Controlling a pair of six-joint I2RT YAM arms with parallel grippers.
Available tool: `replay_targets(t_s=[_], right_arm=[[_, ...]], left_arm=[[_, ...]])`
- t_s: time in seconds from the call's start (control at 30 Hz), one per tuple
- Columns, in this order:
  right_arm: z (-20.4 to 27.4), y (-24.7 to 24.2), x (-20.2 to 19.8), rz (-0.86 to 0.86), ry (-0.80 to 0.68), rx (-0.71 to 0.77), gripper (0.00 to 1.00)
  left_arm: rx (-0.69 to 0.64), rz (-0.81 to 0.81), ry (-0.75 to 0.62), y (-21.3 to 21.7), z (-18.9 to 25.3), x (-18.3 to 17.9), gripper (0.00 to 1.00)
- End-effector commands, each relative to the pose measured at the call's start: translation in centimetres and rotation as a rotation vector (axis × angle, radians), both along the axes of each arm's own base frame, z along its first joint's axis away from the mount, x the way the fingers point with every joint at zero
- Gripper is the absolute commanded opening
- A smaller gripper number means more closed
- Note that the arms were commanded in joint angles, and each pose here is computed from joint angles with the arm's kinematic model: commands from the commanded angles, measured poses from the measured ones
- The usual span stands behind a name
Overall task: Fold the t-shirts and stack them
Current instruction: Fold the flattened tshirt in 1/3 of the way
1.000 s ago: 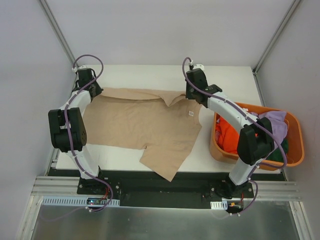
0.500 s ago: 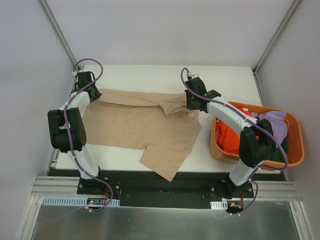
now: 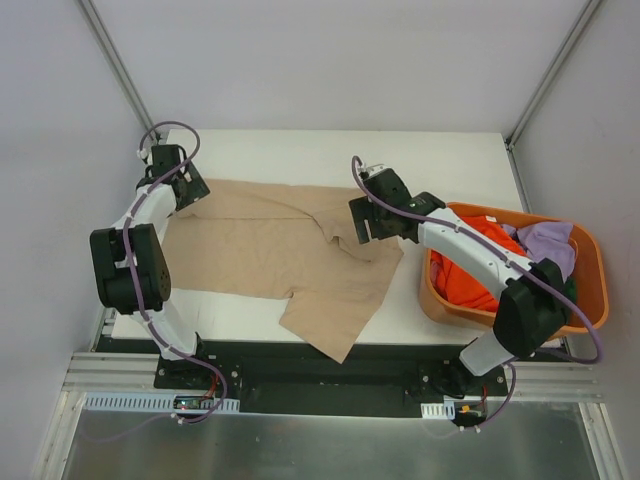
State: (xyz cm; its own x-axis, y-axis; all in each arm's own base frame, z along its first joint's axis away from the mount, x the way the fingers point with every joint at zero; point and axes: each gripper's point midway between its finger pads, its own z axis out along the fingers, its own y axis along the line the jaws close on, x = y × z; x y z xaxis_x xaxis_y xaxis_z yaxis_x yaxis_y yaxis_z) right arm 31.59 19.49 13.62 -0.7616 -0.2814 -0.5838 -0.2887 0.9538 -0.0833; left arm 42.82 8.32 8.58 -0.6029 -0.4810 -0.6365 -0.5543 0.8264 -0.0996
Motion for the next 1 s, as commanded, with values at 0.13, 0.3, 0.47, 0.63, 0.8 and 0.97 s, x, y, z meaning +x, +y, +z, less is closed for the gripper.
replay_targets(t_s=[0.13,0.3,0.47,0.63,0.8,0.97], right_arm=[[1.9,11.1,-1.0,0.589,-0.040,0.173,0.85],[-0.3,15.8,-1.3,0.858,0.009,0.105,0.80],[-3.8,17.2,1.5,0.814,0.088,0.054,0.69],[-7.5,16.0,3.0,0.718,0.190,0.042,0.58],[-9.0,14.3,4.7,0.631,0.208,0.030,0.52],[-10.5,13.7,5.1,0.596,0.233,0.012,0.49]], left_arm=[[-0.220,-0.122,-0.125,-4.0,4.0,3.4,0.99],[-0.234,-0.107,-0.042,-3.6,0.2,4.3,0.99],[-0.243,-0.088,0.019,-2.6,-2.6,4.4,0.99],[-0.277,-0.064,0.074,-1.5,-4.6,3.6,0.99],[-0.280,-0.091,0.103,-1.7,-5.7,2.8,0.99],[-0.292,-0.123,0.086,-2.1,-5.1,3.1,0.99]])
